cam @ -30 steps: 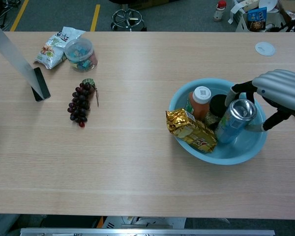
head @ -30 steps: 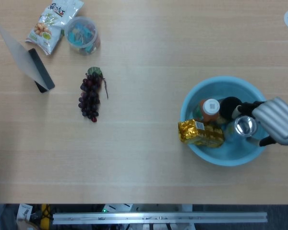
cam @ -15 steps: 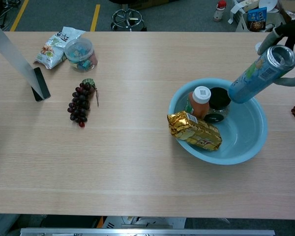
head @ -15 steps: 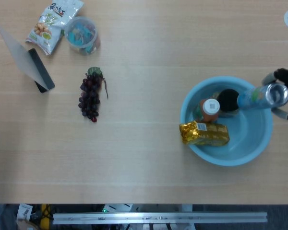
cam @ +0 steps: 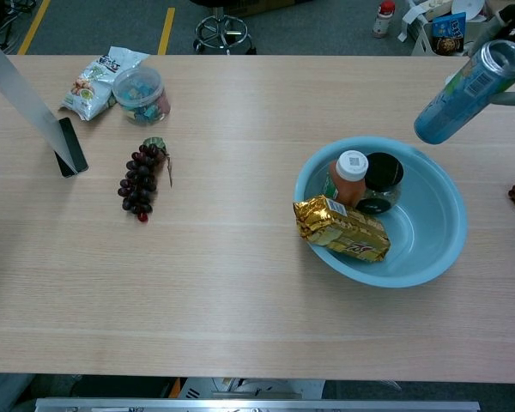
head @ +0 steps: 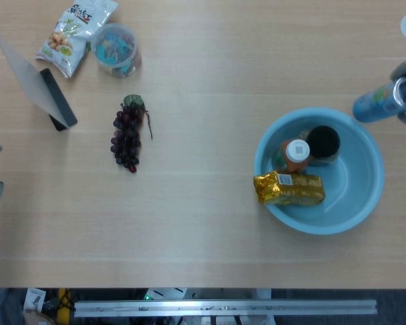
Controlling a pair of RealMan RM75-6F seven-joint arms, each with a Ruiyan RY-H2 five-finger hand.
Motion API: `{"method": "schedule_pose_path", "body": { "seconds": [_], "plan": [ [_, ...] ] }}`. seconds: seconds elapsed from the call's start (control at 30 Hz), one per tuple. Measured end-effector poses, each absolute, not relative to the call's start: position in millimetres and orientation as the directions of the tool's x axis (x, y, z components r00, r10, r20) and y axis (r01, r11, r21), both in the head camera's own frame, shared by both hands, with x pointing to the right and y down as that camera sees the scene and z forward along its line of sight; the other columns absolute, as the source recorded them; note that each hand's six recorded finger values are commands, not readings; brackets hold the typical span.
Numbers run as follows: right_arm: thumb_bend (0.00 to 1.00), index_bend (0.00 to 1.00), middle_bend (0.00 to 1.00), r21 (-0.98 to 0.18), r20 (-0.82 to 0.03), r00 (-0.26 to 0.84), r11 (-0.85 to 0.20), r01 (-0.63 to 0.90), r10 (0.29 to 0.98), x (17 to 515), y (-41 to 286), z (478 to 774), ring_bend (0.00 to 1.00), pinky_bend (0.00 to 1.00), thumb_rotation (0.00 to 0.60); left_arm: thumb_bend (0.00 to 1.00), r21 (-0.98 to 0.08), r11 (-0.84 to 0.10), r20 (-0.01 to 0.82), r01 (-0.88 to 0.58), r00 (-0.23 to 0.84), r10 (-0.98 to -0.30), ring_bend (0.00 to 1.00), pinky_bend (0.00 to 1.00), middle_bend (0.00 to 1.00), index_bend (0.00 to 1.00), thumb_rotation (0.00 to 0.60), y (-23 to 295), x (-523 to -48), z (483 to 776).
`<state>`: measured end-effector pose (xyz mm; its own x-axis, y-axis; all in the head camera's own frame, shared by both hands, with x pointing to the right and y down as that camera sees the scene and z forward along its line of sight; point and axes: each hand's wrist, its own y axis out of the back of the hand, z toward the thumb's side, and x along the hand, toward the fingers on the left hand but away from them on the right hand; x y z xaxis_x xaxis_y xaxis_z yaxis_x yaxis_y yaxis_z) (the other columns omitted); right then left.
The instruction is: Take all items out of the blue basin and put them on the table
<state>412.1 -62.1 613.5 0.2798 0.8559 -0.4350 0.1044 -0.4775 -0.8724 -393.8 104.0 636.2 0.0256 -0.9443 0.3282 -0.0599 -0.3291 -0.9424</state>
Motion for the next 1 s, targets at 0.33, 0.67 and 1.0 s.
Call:
{"method": "schedule_pose_path", "body": {
  "seconds": [0.33, 0.67, 1.0],
  "plan": [
    [0.36, 0.52, 0.53, -0.845, -0.496, 0.216, -0.525, 0.103, 0.841, 410, -100, 652, 0.52, 0.74, 0.600, 0.27, -0.938, -0.343, 0.342, -0.051, 0.036, -0.939, 0.25, 0.32, 0.31, 0.31, 0.600, 102, -390, 641],
    [0.36, 0.52, 0.52, -0.830, -0.521, 0.231, -0.551, 0.090, 0.822, 369, -131, 687, 0.52, 0.74, 0.600, 0.27, -0.936, -0.350, 0.349, -0.051, 0.026, -0.937, 0.25, 0.32, 0.31, 0.31, 0.600, 102, -391, 643],
    [0.36, 0.52, 0.52, -0.815, -0.553, 0.244, -0.578, 0.039, 0.797, 327, -141, 716, 0.51, 0.73, 0.600, 0.27, -0.933, -0.357, 0.356, -0.052, 0.018, -0.934, 0.25, 0.32, 0.31, 0.31, 0.600, 106, -394, 644]
  ]
}}
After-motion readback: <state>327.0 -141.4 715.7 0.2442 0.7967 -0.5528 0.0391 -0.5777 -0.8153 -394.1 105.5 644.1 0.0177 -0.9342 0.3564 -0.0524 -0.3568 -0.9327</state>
